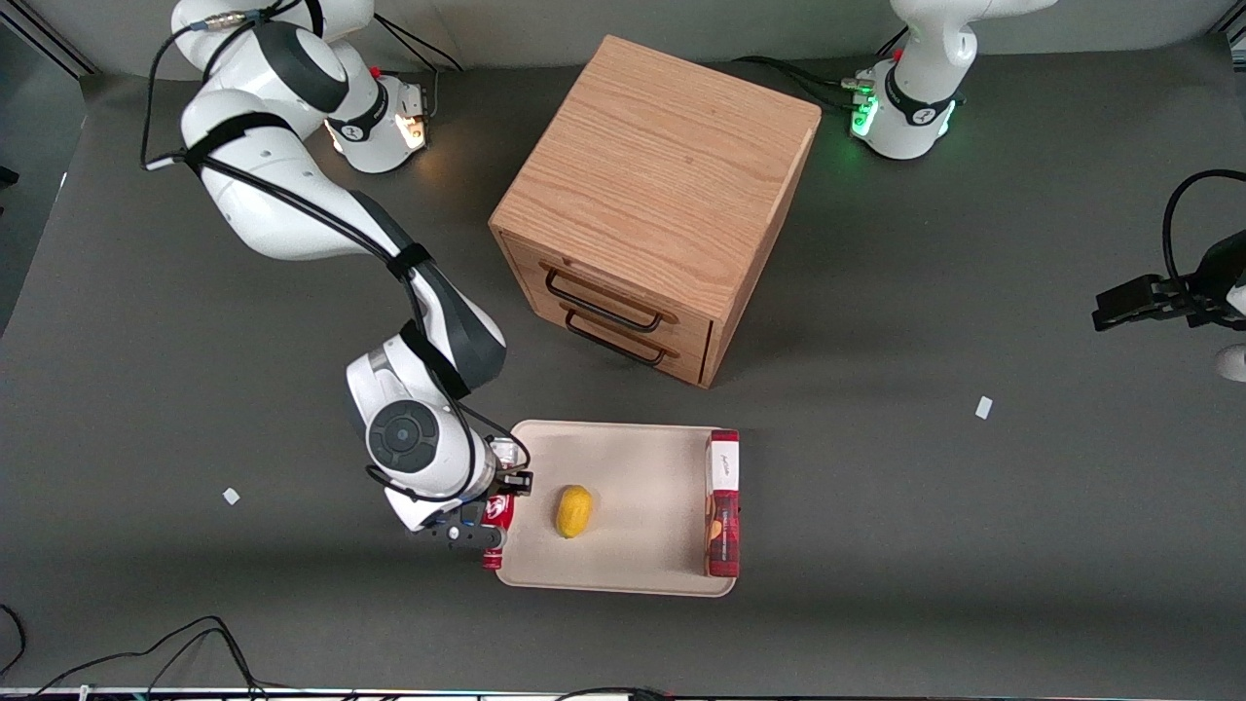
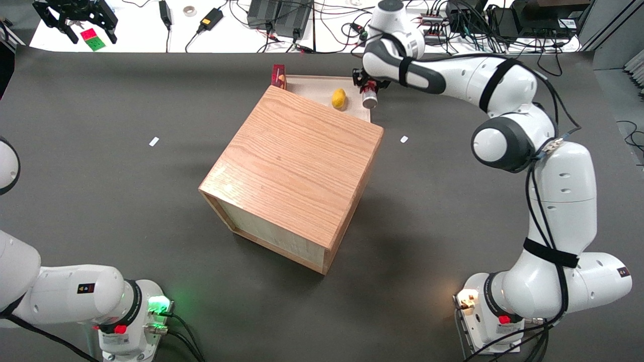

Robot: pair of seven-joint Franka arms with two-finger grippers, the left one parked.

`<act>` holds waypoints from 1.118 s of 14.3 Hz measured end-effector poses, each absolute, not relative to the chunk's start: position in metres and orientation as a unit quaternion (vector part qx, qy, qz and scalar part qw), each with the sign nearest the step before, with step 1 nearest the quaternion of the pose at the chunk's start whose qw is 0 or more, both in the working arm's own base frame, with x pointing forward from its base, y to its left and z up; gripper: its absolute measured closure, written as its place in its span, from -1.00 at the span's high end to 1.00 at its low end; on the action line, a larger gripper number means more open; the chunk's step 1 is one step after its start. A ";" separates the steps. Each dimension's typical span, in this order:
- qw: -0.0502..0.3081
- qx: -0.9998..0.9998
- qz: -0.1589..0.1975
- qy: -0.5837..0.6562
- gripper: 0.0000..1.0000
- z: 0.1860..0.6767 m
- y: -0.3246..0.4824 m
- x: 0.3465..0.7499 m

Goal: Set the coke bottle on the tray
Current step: 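Carry the bottle over the cream tray beside the lemon, then lower the bottle onto the tray and open the right gripper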

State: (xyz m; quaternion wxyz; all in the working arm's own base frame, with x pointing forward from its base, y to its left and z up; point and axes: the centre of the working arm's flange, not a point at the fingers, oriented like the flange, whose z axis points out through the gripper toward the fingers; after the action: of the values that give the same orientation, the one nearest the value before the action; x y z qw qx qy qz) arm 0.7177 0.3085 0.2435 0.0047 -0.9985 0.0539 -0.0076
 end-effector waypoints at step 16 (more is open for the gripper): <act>0.007 -0.999 -0.029 0.035 0.38 0.194 0.324 0.716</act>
State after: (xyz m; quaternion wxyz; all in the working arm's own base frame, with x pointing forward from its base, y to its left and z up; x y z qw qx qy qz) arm 0.7162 0.3235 0.1937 0.0066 -0.9990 0.0352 -0.0285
